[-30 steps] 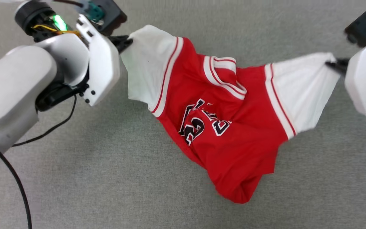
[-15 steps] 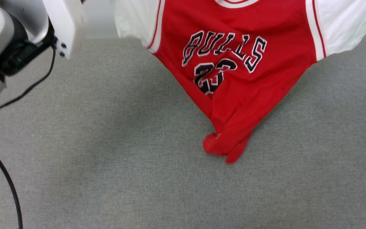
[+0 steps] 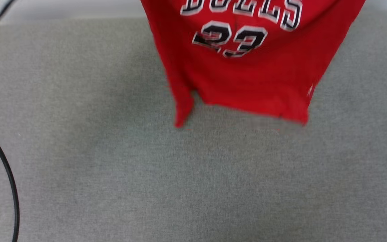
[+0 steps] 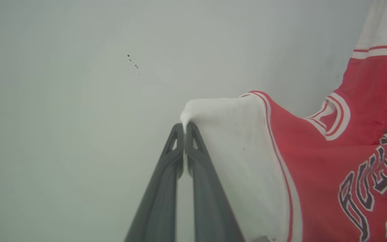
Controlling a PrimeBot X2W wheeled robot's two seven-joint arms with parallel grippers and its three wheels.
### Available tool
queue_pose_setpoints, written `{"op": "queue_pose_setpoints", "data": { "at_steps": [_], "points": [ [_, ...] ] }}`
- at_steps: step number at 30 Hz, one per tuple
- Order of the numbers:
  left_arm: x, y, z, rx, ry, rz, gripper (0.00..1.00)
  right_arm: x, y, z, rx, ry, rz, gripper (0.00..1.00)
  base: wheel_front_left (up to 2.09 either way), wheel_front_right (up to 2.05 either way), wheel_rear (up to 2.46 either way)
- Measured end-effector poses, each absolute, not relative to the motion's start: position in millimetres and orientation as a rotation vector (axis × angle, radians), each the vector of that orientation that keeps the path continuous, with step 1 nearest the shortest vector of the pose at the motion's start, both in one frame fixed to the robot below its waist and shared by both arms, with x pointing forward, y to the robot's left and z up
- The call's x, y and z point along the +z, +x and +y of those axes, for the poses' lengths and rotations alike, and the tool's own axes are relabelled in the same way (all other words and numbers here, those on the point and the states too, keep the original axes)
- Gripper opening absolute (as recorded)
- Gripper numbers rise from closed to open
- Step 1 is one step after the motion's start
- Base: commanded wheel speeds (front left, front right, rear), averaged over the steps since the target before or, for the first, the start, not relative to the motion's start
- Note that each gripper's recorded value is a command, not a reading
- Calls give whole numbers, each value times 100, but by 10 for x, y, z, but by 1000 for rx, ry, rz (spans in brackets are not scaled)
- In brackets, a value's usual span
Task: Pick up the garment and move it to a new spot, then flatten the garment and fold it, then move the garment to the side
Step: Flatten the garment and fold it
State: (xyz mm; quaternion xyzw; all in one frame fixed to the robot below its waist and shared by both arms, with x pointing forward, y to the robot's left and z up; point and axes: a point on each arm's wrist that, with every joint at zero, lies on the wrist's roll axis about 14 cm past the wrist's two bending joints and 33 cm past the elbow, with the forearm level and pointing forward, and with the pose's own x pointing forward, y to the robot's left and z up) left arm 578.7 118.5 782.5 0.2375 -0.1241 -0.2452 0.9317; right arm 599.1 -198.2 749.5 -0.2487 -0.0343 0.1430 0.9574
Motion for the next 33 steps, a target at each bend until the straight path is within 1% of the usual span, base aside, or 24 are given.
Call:
{"op": "queue_pose_setpoints", "data": {
  "at_steps": [7, 10, 14, 18, 22, 26, 30, 33],
  "points": [
    [7907, 6309, 1291, -432, 489, -320, 0, 7755, 6507, -1922, 232, -540, -180, 0, 0, 0, 0],
    [7922, 6503, 1302, -420, 452, -344, 0, 7812, 6716, -1892, 211, -548, -214, 0, 0, 0, 0],
    [8078, 6673, 1326, -395, 432, -413, 0, 7852, 6945, -1837, 194, -556, -256, 0, 0, 0, 0],
    [8013, 6849, 1390, -379, 412, -412, 0, 7913, 7116, -1726, 198, -540, -309, 0, 0, 0, 0],
    [7861, 6989, 1500, -361, 378, -393, 0, 7683, 7299, -1644, 216, -518, -286, 0, 0, 0, 0],
    [7474, 7100, 1563, -368, 369, -326, 0, 7346, 7405, -1543, 253, -504, -243, 0, 0, 0, 0],
    [7128, 7115, 1639, -368, 333, -264, 0, 6895, 7419, -1494, 290, -493, -162, 0, 0, 0, 0],
    [6897, 7068, 1666, -375, 306, -224, 0, 6623, 7350, -1380, 335, -463, -121, 0, 0, 0, 0]
  ]
}}
